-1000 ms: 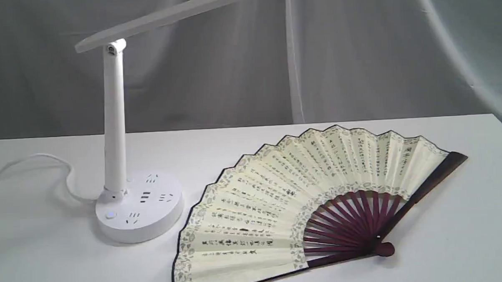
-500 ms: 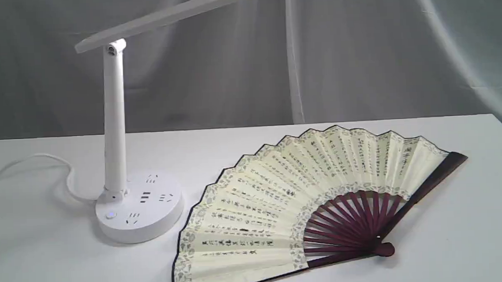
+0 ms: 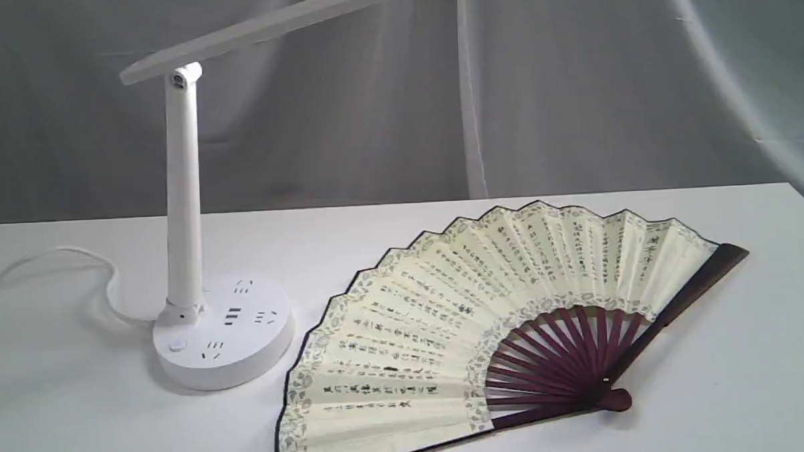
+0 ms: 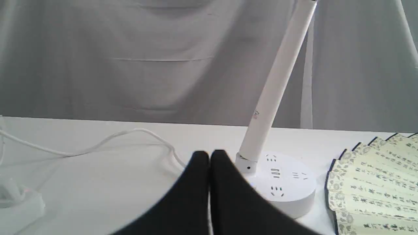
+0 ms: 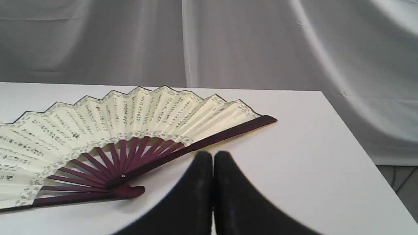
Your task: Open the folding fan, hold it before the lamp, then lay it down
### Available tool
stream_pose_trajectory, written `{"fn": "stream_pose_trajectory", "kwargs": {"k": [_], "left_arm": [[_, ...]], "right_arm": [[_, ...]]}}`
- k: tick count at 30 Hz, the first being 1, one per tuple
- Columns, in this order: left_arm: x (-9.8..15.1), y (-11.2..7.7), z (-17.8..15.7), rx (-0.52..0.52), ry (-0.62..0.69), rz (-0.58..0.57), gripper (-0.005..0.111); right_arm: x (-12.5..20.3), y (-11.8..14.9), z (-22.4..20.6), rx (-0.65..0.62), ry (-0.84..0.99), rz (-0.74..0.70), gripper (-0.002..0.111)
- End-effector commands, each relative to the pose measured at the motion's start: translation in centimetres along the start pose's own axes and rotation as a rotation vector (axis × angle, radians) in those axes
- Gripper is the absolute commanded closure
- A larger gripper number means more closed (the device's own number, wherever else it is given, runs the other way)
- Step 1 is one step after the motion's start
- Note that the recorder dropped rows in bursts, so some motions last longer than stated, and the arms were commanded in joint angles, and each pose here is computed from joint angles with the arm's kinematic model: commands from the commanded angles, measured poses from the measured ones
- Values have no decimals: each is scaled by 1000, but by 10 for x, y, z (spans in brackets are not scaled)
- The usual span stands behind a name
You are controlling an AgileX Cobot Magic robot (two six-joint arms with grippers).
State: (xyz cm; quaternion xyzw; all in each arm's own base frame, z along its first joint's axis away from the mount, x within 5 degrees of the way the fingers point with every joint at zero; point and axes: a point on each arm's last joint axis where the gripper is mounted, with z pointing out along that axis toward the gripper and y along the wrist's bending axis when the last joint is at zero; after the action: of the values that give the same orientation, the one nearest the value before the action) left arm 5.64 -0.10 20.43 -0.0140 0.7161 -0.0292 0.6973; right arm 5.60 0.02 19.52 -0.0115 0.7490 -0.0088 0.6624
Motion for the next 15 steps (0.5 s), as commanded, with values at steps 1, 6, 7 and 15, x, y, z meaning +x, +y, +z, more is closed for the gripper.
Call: {"fn": "stream_pose_trajectory", "kwargs": {"k": [1, 6, 7, 15], "left_arm": [[1, 0, 0, -1, -1, -3, 107], [1, 0, 0, -1, -1, -3, 107], [1, 0, 0, -1, -1, -3, 107], [1, 0, 0, -1, -3, -3, 107]], "right_arm": [[1, 1, 0, -10, 5, 66, 108], [1, 1, 0, -14, 5, 85, 108], [1, 1, 0, -14, 5, 85, 108], [1, 1, 0, -14, 5, 84, 108]]}}
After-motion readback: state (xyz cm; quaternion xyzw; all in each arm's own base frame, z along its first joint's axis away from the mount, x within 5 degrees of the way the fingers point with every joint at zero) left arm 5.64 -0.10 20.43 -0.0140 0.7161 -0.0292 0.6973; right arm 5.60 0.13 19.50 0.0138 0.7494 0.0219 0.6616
